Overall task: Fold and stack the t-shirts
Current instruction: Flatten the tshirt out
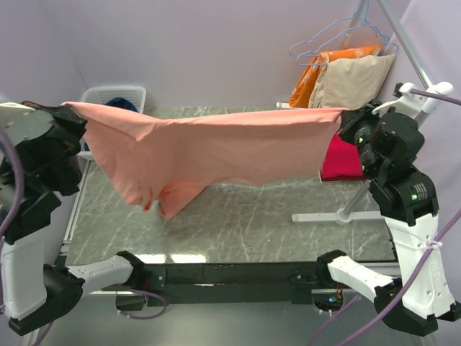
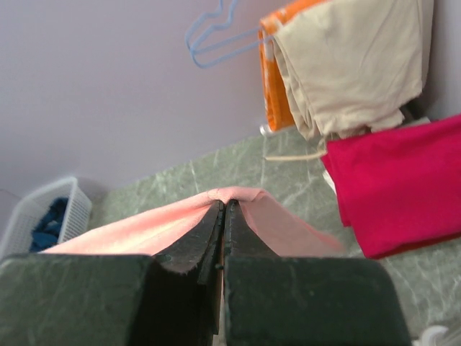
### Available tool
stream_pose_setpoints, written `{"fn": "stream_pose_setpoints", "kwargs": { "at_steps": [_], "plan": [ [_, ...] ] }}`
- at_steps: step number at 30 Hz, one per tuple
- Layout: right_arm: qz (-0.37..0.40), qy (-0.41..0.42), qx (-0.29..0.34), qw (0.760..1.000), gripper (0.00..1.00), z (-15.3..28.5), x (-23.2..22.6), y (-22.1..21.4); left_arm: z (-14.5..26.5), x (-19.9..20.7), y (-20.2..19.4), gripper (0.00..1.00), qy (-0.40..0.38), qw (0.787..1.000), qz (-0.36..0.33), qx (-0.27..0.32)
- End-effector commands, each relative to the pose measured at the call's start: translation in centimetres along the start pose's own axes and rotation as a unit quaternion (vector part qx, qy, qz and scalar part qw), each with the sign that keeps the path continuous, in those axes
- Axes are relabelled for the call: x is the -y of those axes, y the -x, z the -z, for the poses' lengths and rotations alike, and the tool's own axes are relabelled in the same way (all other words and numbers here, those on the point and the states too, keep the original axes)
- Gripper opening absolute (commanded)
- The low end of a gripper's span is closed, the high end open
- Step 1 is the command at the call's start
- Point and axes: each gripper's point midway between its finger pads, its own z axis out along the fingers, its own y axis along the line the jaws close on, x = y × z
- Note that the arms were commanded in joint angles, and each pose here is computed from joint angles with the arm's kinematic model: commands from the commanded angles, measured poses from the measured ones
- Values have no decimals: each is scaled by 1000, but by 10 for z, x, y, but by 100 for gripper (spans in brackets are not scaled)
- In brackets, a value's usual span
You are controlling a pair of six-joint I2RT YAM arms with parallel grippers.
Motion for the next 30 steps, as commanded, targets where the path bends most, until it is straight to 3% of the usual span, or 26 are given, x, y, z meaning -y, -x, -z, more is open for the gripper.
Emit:
{"fn": "stream_pose_setpoints", "kwargs": {
  "at_steps": [1,7,14,20,30],
  "plan": [
    [-19,17,63,998,0,23,-3,45,10,4,47,1,-15,998,17,57],
    [-21,26,40,999,0,16,-3,21,8,37,48,1,-93,992,51,72],
    [-29,34,8,999,0,-10,-13,-9,-21,91,28,1,-122,988,29,85],
    [-23,44,4,999,0,-28,-26,-8,-34,117,25,1,-132,986,19,101],
    [-31,85,29,995,0,11,-27,16,4,101,84,1,-163,977,61,125]
  ]
}}
